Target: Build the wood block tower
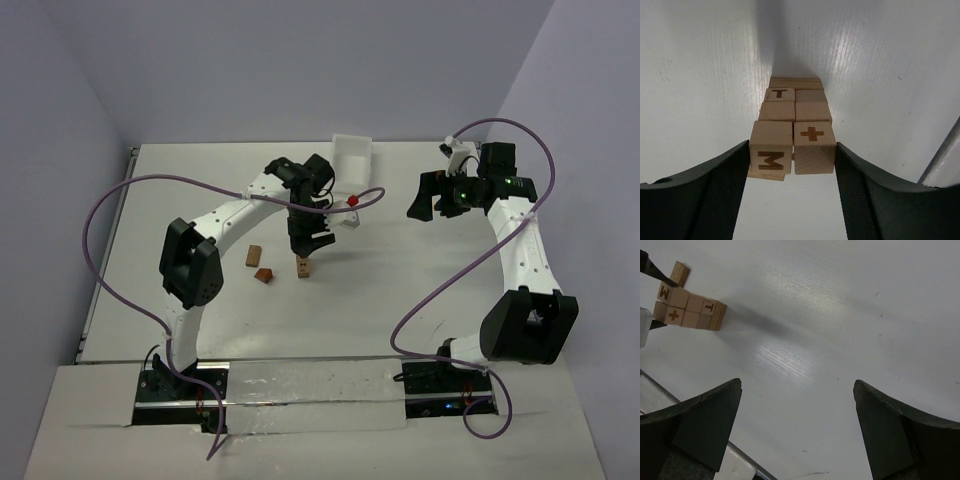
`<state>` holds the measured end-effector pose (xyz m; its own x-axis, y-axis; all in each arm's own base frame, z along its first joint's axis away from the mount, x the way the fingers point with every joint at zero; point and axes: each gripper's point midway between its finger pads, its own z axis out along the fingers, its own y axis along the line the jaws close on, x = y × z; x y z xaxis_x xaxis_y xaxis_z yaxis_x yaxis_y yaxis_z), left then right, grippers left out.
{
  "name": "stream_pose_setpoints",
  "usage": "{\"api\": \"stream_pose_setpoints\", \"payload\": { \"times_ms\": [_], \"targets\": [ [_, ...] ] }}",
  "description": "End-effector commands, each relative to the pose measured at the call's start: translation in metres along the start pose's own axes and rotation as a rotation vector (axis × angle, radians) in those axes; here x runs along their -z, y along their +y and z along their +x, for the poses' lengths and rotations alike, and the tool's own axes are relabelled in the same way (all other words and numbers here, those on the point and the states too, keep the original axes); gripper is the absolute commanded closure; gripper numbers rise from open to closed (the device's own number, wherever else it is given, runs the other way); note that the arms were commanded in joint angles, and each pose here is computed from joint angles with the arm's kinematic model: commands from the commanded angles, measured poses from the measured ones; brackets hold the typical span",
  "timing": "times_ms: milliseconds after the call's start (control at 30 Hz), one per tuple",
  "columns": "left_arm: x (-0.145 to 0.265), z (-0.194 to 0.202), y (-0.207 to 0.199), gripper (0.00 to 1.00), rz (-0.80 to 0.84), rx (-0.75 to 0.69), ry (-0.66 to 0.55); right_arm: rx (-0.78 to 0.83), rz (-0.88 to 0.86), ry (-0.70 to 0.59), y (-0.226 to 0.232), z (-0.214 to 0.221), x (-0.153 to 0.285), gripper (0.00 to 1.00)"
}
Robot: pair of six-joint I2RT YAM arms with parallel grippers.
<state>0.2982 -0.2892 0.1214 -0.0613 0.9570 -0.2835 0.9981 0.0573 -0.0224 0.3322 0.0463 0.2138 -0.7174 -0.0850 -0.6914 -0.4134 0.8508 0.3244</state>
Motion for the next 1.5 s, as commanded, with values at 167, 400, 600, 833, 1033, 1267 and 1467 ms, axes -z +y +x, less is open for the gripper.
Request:
{"api": "stream_pose_setpoints", "payload": {
  "times_ms": [167,400,600,833,1033,1267,1467],
  "targets": [
    [-0.009,-0.007,0.003,0.17,-0.009,-0.016,-0.012,0.028,-0.014,-0.032,0.005,-0.017,0.006,0.00],
    [0.009,-0.019,0.004,0.01,-0.039,-0.023,-0.050,0.026,-0.021,-0.026,0.005,-0.015,0.005,0.00],
    [0.047,-0.038,-0.005,0.01,-0.077,-0.053,-0.126,0.024,-0.026,-0.026,0.006,-0.015,0.005,0.00],
    [0.124,-0.052,-0.011,0.01,-0.225,-0.044,-0.281,0.026,-0.031,-0.028,0.007,-0.017,0.006,0.00],
    [0.184,-0.010,0.010,0.01,-0.375,0.079,-0.491,0.031,-0.018,-0.033,0.006,-0.016,0.007,0.00],
    [0.134,0.104,0.009,0.01,-0.344,-0.005,-0.509,0.031,-0.024,-0.034,0.011,-0.015,0.008,0.00],
    [0.076,0.138,0.019,0.02,-0.159,-0.070,-0.520,0.025,-0.014,-0.018,0.008,-0.013,0.005,0.00]
  ]
}}
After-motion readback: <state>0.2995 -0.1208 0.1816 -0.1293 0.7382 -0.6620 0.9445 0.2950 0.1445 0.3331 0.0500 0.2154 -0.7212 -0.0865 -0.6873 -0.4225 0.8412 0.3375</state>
